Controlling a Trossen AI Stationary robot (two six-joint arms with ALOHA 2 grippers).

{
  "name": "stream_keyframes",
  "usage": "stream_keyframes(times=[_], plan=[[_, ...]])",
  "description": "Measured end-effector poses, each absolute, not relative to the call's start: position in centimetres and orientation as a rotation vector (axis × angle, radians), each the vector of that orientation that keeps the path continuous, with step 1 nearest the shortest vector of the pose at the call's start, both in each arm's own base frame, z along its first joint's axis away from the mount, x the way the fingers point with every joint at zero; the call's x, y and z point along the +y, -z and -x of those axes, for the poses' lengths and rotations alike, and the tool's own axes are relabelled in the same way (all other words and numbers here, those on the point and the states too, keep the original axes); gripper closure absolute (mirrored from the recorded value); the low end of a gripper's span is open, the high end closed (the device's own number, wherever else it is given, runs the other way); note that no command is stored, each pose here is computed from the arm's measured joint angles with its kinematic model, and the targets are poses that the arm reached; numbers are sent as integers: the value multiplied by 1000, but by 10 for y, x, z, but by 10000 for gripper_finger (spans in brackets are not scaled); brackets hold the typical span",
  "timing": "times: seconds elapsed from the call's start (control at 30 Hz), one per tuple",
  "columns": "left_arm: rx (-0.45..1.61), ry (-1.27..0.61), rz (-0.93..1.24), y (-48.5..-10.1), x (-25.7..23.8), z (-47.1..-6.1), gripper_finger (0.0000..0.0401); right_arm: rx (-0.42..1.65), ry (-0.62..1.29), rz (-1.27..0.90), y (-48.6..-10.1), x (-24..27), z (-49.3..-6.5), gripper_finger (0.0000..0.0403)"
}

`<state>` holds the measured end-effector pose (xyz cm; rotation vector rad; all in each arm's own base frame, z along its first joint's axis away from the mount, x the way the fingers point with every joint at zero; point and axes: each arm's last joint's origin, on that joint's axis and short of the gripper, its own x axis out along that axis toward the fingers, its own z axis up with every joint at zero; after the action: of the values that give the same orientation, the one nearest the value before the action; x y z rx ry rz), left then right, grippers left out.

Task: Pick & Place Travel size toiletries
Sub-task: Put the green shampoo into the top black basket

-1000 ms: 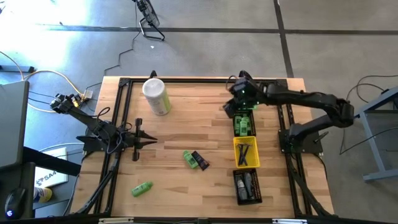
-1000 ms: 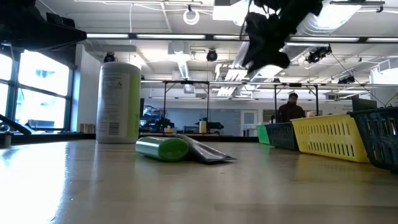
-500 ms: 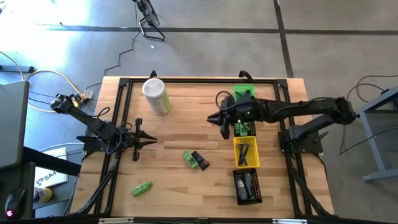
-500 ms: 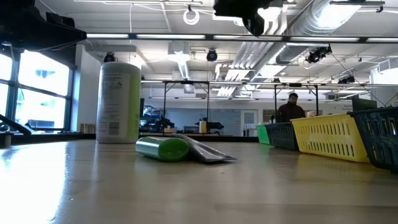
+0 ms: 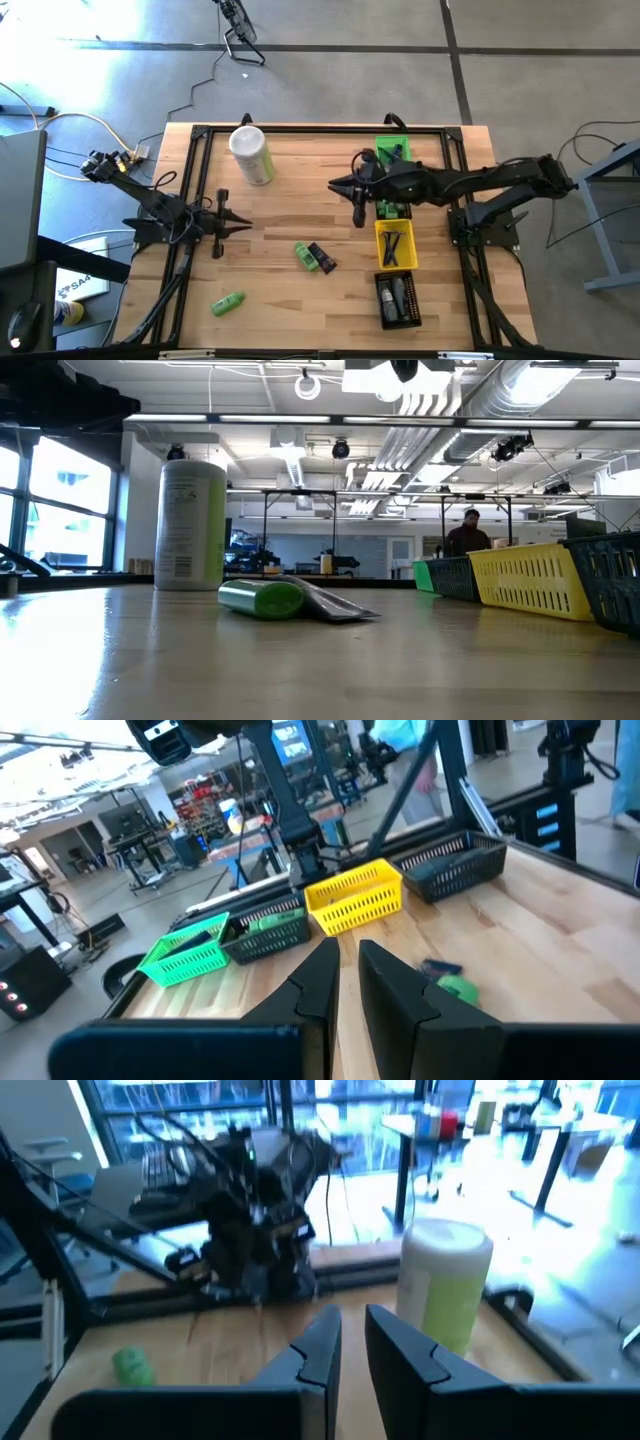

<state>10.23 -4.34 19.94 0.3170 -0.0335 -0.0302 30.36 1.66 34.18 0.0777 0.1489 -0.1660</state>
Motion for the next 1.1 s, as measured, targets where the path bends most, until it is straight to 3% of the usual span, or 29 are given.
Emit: stream_keyframes(times=[0.23,0.6,1.1], plan=[[-75,23,-293,-204,-43,-102,364,75,205,14,-350,11,-305,361],[-56,27,-238,-202,-43,-102,364,-45,233,-178,-359,8,-305,361],[52,33,-62,-191,-43,-102,364,246,236,-225,-326,29,-305,361]])
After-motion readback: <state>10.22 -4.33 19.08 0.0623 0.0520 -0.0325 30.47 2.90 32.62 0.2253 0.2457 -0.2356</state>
